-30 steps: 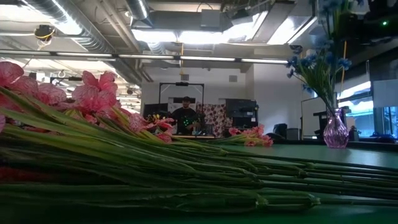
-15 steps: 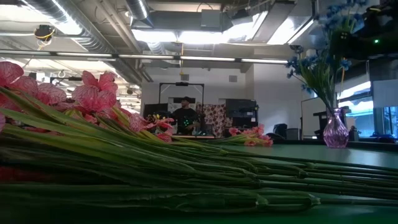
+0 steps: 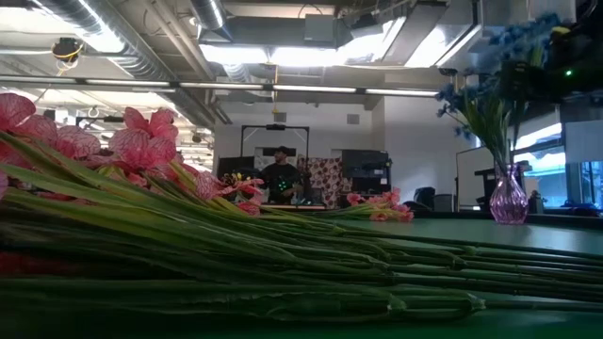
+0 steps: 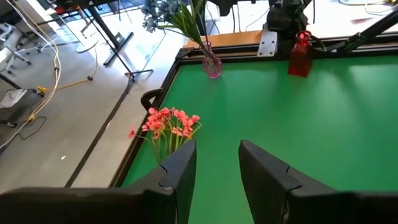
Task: Sort flowers into vase by color
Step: Put the blue flowers into the purple vase
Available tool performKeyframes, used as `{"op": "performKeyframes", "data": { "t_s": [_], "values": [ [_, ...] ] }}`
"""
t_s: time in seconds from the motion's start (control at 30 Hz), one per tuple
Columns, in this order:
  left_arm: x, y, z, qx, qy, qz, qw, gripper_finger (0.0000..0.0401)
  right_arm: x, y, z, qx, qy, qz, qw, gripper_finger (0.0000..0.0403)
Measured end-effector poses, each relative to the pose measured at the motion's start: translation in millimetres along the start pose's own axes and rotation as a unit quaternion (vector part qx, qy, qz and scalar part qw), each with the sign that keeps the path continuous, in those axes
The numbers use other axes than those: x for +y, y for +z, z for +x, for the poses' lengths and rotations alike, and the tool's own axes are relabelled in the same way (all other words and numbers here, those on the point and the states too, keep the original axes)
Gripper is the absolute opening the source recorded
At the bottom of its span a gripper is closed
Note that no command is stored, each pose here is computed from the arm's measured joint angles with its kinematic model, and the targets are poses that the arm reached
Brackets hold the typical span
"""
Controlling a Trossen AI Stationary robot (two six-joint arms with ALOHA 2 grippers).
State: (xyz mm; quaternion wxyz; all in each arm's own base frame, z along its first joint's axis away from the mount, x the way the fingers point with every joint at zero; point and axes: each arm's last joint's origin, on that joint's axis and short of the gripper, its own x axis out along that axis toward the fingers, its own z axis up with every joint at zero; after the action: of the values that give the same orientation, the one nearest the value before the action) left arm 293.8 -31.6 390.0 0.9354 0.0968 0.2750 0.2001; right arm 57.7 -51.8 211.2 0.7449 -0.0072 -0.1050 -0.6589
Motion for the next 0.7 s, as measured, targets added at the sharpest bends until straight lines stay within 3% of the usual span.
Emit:
{"op": "performKeyframes", "data": {
  "t_s": [0.23, 0.4, 0.53, 0.7],
  "values": [
    [5, 1, -7, -0.009, 0.002, -0.031, 0.999, 0.0150, 1, -8, 0, 0.024, 0.002, 0.021, 1.000, 0.0065],
    [10, 3, -11, -0.016, 0.005, -0.049, 0.999, 0.0176, 1, -7, 0, 0.024, 0.002, 0.026, 0.999, 0.0136],
    [12, 3, -10, -0.015, 0.003, -0.053, 0.998, 0.0189, -3, 11, -1, 0.033, 0.002, 0.046, 0.998, 0.0202],
    [12, 3, -10, -0.014, -0.004, -0.054, 0.998, 0.0193, -12, 28, -5, 0.086, 0.007, 0.050, 0.995, 0.0241]
  ]
}}
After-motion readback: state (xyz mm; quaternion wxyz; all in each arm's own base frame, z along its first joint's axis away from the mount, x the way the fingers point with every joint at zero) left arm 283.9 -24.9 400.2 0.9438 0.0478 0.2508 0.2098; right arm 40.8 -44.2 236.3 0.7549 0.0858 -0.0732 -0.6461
